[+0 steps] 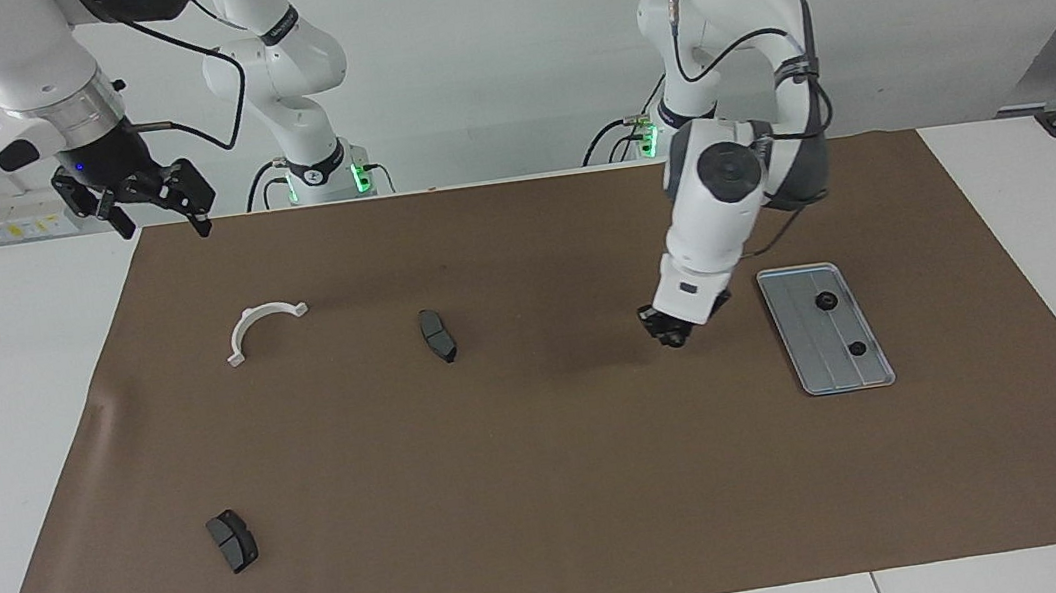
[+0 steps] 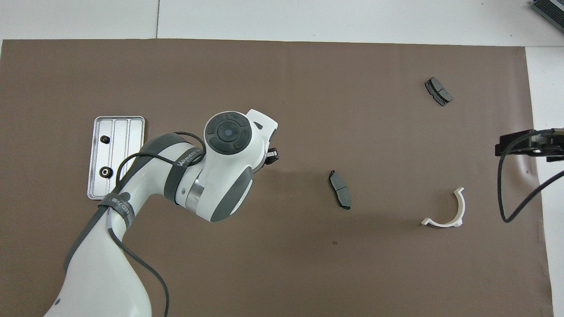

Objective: Place bearing gear from tray to pile

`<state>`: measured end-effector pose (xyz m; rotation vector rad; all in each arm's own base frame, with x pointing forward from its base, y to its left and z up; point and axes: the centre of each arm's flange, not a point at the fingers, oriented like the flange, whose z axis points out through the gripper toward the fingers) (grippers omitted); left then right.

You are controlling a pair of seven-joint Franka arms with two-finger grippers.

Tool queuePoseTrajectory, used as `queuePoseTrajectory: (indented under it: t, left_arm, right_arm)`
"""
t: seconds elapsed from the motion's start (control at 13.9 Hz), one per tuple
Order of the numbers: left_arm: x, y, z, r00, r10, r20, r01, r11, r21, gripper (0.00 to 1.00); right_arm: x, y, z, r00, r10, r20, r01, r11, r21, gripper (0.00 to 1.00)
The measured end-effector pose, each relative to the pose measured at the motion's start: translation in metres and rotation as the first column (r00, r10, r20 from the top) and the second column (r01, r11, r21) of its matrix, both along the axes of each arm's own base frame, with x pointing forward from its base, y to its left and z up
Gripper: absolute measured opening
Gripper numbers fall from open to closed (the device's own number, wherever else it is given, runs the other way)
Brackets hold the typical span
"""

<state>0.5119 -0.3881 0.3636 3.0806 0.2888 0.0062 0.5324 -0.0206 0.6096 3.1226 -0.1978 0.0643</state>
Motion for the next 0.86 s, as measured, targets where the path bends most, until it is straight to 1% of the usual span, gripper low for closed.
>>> queuePoseTrajectory:
  t: [0.22,0.36,0.43,0.5,0.58,0.65,0.72,0.79,0.86]
  left_arm:
    - [-0.022,-0.038,-0.029,1.0,-0.002,0.023,0.002,1.0,-0.018,0.35]
    - [-0.025,-0.047,-0.044,0.999,-0.002,0.032,0.003,1.0,-0.024,0.35]
    - [-0.023,-0.046,-0.047,0.999,0.0,0.034,0.001,1.0,-0.024,0.43]
    - [-0.021,-0.045,-0.046,0.999,0.004,0.036,-0.003,1.0,-0.024,0.55]
    - [-0.018,-0.043,-0.043,0.999,0.01,0.042,-0.009,1.0,-0.026,0.64]
    - [-0.011,-0.04,-0.037,0.998,0.02,0.054,-0.018,0.999,-0.032,0.75]
    - [-0.001,-0.033,-0.028,0.997,0.038,0.068,-0.036,0.999,-0.04,0.88]
    - [0.012,-0.02,-0.017,0.995,0.066,0.081,-0.062,0.997,-0.049,0.98]
    - [0.029,0.003,-0.002,0.991,0.104,0.09,-0.099,0.993,-0.056,1.0]
  right_arm:
    - [0.008,0.023,-0.029,0.998,0.044,0.035,-0.044,0.999,-0.001,1.0]
    - [0.011,0.034,-0.049,0.997,0.065,0.032,-0.065,0.998,-0.001,1.0]
    - [0.014,0.04,-0.062,0.997,0.076,0.027,-0.076,0.997,-0.002,1.0]
    - [0.02,0.048,-0.075,0.996,0.087,0.026,-0.087,0.996,-0.002,1.0]
    - [0.025,0.057,-0.086,0.996,0.09,0.028,-0.09,0.996,-0.002,1.0]
    - [0.031,0.067,-0.097,0.996,0.086,0.032,-0.086,0.996,-0.001,1.0]
    - [0.037,0.08,-0.108,0.996,0.078,0.038,-0.078,0.997,0.001,1.0]
    - [0.042,0.093,-0.12,0.997,0.07,0.039,-0.07,0.998,0.003,1.0]
    - [0.046,0.108,-0.132,0.997,0.061,0.041,-0.062,0.998,0.005,1.0]
